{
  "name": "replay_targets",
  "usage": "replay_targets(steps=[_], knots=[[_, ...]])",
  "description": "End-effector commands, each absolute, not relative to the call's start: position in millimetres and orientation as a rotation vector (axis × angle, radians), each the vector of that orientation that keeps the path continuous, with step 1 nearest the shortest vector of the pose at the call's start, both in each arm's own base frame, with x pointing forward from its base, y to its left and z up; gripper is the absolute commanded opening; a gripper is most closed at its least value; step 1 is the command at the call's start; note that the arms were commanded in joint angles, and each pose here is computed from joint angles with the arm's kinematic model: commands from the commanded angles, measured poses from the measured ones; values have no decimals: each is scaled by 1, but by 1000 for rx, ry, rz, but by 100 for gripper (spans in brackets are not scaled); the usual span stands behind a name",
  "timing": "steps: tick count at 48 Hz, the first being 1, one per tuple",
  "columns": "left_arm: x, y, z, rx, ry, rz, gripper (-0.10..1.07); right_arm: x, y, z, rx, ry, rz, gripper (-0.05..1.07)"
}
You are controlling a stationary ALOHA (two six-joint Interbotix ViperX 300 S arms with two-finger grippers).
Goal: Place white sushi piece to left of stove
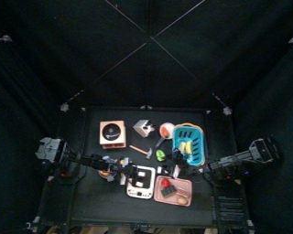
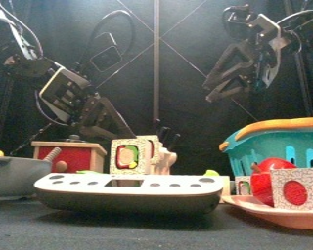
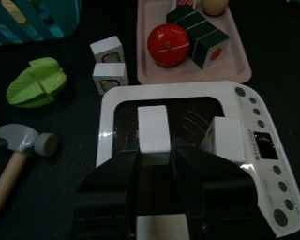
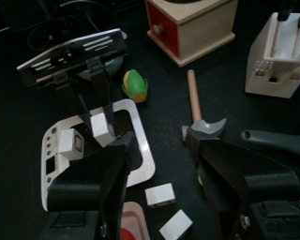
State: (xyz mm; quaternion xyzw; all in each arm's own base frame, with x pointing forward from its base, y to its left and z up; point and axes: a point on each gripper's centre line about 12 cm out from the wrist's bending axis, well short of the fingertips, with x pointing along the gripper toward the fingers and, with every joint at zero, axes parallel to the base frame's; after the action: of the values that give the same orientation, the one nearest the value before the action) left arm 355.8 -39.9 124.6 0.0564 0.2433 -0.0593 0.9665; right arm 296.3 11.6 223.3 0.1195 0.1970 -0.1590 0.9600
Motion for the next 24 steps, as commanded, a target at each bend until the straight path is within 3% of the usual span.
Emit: replay_targets(steps=[1, 15, 24], knots=[[356, -39, 139, 113, 465, -118, 57, 297, 11, 230, 248, 378, -322, 84], [336, -37, 179, 97, 510, -120, 56, 297, 11, 230, 248, 377, -322, 84], [319, -42, 196, -4, 507, -104, 56, 297, 11, 229, 257, 383, -326, 84]])
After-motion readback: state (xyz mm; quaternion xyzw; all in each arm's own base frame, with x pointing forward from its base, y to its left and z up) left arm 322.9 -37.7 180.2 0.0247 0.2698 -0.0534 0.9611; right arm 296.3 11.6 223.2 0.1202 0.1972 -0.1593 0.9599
